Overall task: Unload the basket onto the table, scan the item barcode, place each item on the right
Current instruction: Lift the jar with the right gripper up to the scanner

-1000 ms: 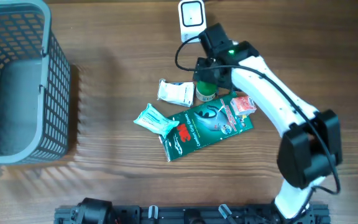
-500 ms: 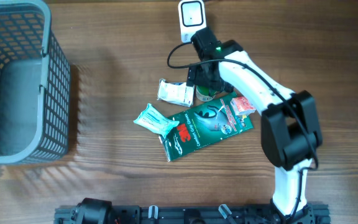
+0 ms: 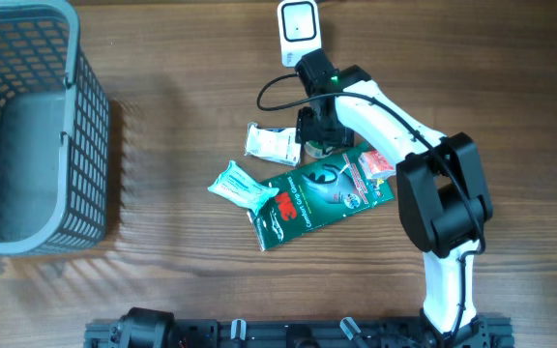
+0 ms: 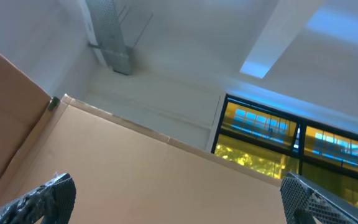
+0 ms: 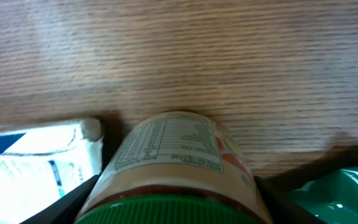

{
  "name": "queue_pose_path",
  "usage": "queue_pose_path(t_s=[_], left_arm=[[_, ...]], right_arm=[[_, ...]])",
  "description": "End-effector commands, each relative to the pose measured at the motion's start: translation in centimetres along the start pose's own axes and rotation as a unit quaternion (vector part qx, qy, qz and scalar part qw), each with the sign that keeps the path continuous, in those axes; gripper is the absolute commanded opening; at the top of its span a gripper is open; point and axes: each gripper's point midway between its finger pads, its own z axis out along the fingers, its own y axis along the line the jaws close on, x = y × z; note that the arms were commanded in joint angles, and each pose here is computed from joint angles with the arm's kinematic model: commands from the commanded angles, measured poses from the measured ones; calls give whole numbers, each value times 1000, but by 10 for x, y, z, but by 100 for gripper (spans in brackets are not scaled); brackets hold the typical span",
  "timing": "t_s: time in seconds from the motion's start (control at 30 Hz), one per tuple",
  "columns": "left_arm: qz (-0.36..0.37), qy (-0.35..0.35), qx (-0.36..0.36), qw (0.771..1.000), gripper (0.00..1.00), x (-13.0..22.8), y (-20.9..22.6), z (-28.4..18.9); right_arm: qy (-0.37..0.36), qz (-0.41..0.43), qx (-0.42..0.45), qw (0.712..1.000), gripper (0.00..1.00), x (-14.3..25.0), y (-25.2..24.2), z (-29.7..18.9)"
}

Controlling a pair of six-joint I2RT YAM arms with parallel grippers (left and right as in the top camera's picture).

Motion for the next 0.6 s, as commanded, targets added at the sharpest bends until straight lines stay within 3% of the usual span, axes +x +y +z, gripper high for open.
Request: queue_pose_path(t_s=[0.0, 0.27, 0.37, 0.4, 0.57], left_arm=[[6, -4, -8, 1000, 100, -1, 2, -1], [15, 18, -30, 999, 100, 13, 11, 0], [53, 89, -134, 986, 100, 51, 51, -9], [64, 125, -147, 979, 100, 68, 58, -14], [62, 230, -178, 955, 100, 150, 77, -26]], right_arm=[[40, -9, -47, 998, 63, 5, 13, -12], [87, -8, -45, 995, 56, 7, -1, -98], [105, -30, -53, 993, 55, 18, 0, -129], [109, -43, -66, 991, 50, 21, 3, -134], [106, -67, -129, 984, 51, 30, 21, -158]])
